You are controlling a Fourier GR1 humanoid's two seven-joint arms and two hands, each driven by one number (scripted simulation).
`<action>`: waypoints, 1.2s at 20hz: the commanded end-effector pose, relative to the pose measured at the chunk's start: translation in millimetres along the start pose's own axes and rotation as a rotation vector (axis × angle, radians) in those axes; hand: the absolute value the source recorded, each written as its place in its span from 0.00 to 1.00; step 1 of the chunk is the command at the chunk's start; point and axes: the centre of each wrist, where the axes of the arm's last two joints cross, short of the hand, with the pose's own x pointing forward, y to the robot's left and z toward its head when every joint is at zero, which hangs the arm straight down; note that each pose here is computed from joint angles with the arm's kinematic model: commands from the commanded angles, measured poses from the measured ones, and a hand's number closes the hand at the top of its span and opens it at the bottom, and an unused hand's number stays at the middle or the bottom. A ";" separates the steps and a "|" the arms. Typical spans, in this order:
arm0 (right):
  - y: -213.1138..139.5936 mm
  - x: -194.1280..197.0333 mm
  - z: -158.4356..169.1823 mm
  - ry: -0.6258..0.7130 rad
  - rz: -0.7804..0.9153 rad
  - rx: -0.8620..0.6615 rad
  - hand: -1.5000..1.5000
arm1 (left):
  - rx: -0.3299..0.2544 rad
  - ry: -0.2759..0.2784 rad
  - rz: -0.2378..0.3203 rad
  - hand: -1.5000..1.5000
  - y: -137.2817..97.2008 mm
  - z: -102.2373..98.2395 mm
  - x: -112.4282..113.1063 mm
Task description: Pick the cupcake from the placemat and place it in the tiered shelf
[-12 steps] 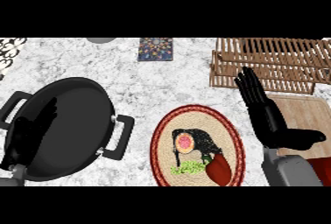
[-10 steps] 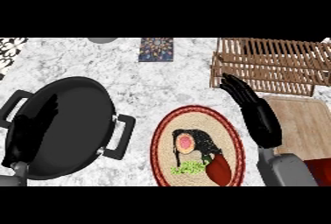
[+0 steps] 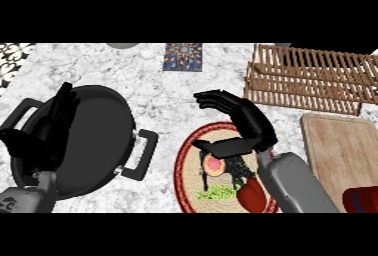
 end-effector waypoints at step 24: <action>83.3 135.9 10.6 0.260 1.146 0.541 0.00 | 0.032 -0.014 0.035 0.50 1.6 13.3 11.2</action>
